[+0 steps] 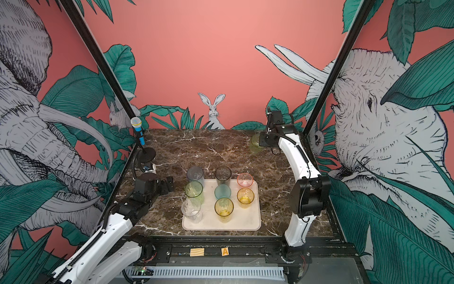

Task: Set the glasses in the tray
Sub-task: 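Lift the green tumbler with the right gripper and carry it toward the tray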

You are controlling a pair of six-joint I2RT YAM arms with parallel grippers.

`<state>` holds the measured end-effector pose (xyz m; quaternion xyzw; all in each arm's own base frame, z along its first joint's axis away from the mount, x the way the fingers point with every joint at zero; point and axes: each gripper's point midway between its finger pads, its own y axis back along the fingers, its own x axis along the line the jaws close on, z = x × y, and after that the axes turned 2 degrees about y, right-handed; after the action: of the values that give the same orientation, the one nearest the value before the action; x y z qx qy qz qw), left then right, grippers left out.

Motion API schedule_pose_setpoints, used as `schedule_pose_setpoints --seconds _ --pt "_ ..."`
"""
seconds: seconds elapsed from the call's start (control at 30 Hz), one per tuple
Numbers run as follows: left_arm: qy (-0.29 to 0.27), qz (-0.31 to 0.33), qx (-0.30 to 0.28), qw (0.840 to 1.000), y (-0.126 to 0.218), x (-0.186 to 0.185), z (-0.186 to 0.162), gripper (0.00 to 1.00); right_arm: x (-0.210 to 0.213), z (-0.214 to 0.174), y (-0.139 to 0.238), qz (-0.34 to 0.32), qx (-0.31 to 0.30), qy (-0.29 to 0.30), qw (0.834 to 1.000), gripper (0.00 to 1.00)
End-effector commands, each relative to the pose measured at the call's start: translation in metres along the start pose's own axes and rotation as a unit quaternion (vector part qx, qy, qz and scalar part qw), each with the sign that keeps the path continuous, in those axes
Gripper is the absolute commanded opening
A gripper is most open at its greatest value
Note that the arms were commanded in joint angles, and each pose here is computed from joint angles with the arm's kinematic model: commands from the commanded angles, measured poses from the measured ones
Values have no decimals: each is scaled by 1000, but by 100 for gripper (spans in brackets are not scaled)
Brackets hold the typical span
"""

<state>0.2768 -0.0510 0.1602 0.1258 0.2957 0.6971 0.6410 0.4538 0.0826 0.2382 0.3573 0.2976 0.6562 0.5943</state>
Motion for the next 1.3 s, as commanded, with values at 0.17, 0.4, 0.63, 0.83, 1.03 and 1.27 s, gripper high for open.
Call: schedule_pose_setpoints --seconds 0.17,0.4,0.63,0.83,1.03,1.27 --pt "14 -12 -14 1000 -1 -6 9 99 -8 -17 53 -10 -6 5 1000 0" --pt "15 -17 -14 1000 -3 -8 10 99 -10 -37 85 -7 -11 3 1000 0" --pt "19 -24 -11 999 -5 -11 8 99 -12 -62 104 -3 -8 -1 1000 0" --pt "24 -29 -9 999 -7 -13 5 99 -12 -84 119 6 -8 -2 1000 0" --pt "26 -32 -4 999 -9 -14 2 99 -13 -108 135 10 -5 2 1000 0" --pt "30 -39 -5 999 -8 -16 4 99 -5 -134 158 24 -12 16 1000 0"
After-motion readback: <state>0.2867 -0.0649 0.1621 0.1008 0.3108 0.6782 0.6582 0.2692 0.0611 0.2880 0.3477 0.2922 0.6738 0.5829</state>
